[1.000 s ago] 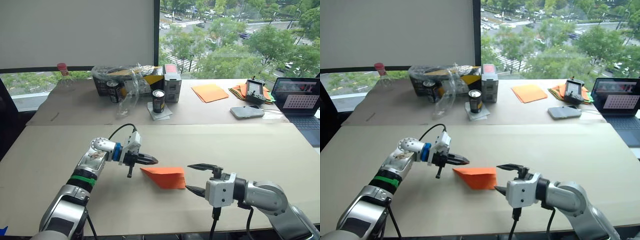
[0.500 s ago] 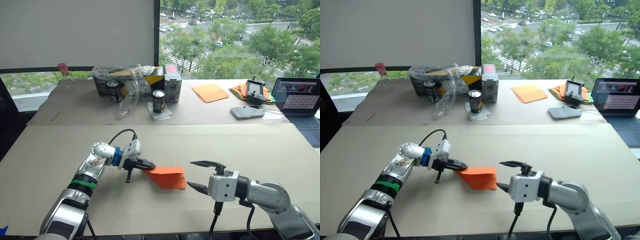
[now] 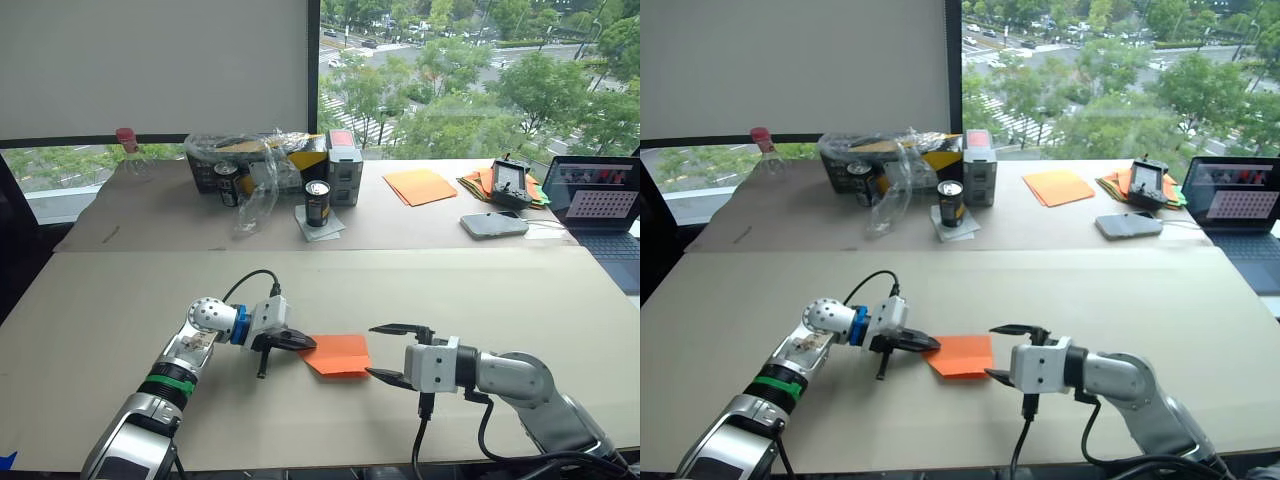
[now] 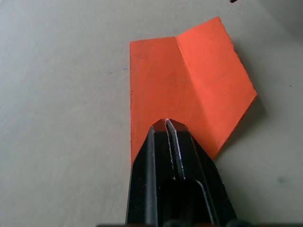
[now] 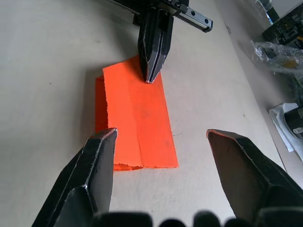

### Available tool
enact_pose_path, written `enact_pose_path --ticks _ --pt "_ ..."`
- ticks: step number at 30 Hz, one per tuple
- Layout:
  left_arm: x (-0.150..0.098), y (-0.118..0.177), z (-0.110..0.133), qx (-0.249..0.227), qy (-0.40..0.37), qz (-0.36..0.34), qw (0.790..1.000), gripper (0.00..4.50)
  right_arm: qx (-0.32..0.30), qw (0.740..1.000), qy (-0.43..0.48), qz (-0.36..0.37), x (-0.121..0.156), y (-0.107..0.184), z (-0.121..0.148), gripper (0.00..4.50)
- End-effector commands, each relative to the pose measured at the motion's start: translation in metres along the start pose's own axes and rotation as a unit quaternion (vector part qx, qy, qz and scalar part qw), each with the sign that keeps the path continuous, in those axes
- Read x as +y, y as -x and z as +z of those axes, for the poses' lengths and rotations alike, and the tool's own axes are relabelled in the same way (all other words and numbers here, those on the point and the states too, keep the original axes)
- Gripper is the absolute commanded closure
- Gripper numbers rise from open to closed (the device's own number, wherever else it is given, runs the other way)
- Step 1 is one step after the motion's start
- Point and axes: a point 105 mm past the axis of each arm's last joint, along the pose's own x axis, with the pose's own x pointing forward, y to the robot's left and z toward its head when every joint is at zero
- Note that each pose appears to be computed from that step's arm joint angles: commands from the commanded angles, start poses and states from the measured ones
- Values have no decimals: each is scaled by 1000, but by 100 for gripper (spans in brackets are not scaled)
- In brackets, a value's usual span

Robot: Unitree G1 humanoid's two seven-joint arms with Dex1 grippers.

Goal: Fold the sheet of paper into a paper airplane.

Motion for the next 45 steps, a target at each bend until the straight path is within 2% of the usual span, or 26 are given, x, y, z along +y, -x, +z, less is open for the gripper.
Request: enact_pose_path --ticks 1,5,10,13,15,18,20,21,29,35,39,45 --pt "-5 5 -11 24 17 -4 1000 449 -12 999 34 4 -3 -3 5 113" --pt "-5 6 -12 27 18 -5 999 449 -12 999 47 18 -3 -13 -2 113" --pt "-6 7 -12 29 18 -6 999 449 -29 999 38 9 -17 -18 -2 113" --pt "-8 7 -13 32 15 -12 999 450 -54 998 -28 11 -25 -19 1 193" --pt "-9 6 -13 34 13 -15 999 450 -64 996 -55 21 -26 -19 2 266" --pt "-9 3 -13 33 12 -15 999 450 -53 976 -195 78 -29 -21 -10 369" --pt "-9 2 -13 32 12 -15 999 450 -54 967 -235 81 -35 -24 -13 435" --pt "-10 1 -14 31 12 -15 999 450 -46 964 -246 95 -35 -25 -16 444" --pt "-12 -2 -14 28 10 -8 1000 450 -16 912 -374 170 -39 -33 -34 444" --pt "-13 1 -15 28 13 2 1000 450 8 899 -401 177 -46 -42 -48 444" --pt "-13 0 -13 23 16 13 1000 450 12 881 -430 197 -43 -46 -51 444" --pt "-8 6 -2 -4 32 43 999 450 46 881 -420 212 -37 -49 -64 444"
